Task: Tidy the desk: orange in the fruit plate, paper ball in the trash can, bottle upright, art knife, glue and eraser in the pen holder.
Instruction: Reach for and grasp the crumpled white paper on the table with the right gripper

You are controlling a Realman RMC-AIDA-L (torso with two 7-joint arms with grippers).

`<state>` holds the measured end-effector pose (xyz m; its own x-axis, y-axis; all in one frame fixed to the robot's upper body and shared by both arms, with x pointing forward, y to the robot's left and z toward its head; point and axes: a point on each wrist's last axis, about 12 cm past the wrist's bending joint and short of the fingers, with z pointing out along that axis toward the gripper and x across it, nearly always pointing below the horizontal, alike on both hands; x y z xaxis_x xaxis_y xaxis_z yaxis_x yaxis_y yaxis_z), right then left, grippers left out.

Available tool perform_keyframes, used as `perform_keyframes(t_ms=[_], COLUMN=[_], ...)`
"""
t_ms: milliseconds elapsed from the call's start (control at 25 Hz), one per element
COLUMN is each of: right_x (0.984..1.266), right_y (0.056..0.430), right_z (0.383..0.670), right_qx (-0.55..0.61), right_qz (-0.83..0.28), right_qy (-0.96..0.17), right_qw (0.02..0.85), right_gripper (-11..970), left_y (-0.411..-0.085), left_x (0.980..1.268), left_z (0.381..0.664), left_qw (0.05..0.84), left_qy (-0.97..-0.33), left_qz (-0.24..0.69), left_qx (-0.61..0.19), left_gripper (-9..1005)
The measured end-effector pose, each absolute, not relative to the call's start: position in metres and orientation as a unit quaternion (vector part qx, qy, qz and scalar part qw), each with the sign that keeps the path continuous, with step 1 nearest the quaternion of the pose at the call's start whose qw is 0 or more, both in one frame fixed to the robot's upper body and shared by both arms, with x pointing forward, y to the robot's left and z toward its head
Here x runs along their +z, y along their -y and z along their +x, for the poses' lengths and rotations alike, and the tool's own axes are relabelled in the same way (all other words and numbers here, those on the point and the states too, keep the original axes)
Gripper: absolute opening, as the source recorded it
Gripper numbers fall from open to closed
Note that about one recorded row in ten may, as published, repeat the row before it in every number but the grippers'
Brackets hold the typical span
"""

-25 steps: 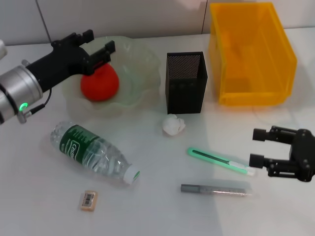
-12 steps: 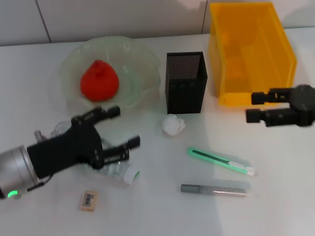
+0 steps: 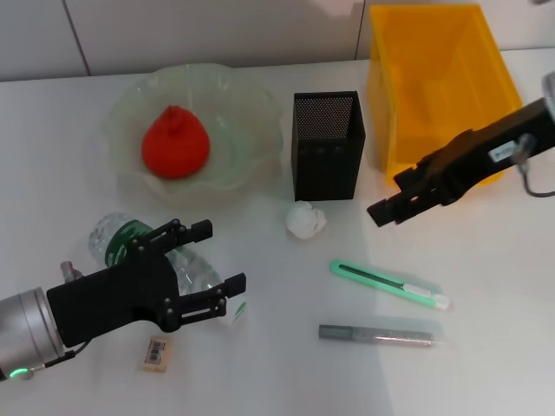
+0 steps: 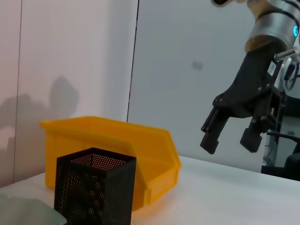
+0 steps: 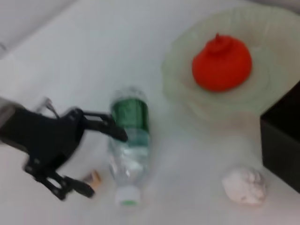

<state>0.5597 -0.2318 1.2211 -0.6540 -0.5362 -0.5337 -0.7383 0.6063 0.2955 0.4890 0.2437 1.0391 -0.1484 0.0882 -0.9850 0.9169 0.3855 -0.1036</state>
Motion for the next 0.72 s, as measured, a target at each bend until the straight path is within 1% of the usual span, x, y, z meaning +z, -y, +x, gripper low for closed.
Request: perform_keyframes(t_ms=[40, 160, 200, 280, 440, 600, 720], right_x=[1.221, 1.224, 1.224, 1.223, 1.214, 1.201, 1.196], right_y=[0.232, 0.212, 0.201, 0.195, 0.179, 0.165, 0.159], right_z=[0.560, 0.562, 0.562, 0.563, 0.567, 0.574, 0.574], right_qx=[0.253, 0.214, 0.203, 0.198, 0.172, 0.122, 0.118], right_qz=[-0.365, -0.375, -0.381, -0.386, -0.405, -0.418, -0.424], right_qy=[-0.874, -0.883, -0.884, -0.883, -0.880, -0.882, -0.880], right_qw=[0.200, 0.185, 0.180, 0.180, 0.180, 0.178, 0.180], right_gripper=[774, 774, 774, 774, 774, 774, 774], left_y=[-0.244, -0.245, -0.245, -0.245, -0.246, -0.247, -0.247], left_x=[1.039, 1.038, 1.038, 1.037, 1.037, 1.036, 1.036], left_z=[0.489, 0.488, 0.487, 0.487, 0.486, 0.486, 0.486], left_qw=[0.524, 0.523, 0.523, 0.523, 0.522, 0.521, 0.521], left_qy=[-0.647, -0.648, -0.649, -0.650, -0.651, -0.653, -0.654], left_qz=[0.389, 0.387, 0.387, 0.386, 0.384, 0.383, 0.383], left_qx=[-0.395, -0.395, -0.395, -0.395, -0.394, -0.393, -0.393], left_gripper=[869, 869, 869, 869, 869, 869, 869])
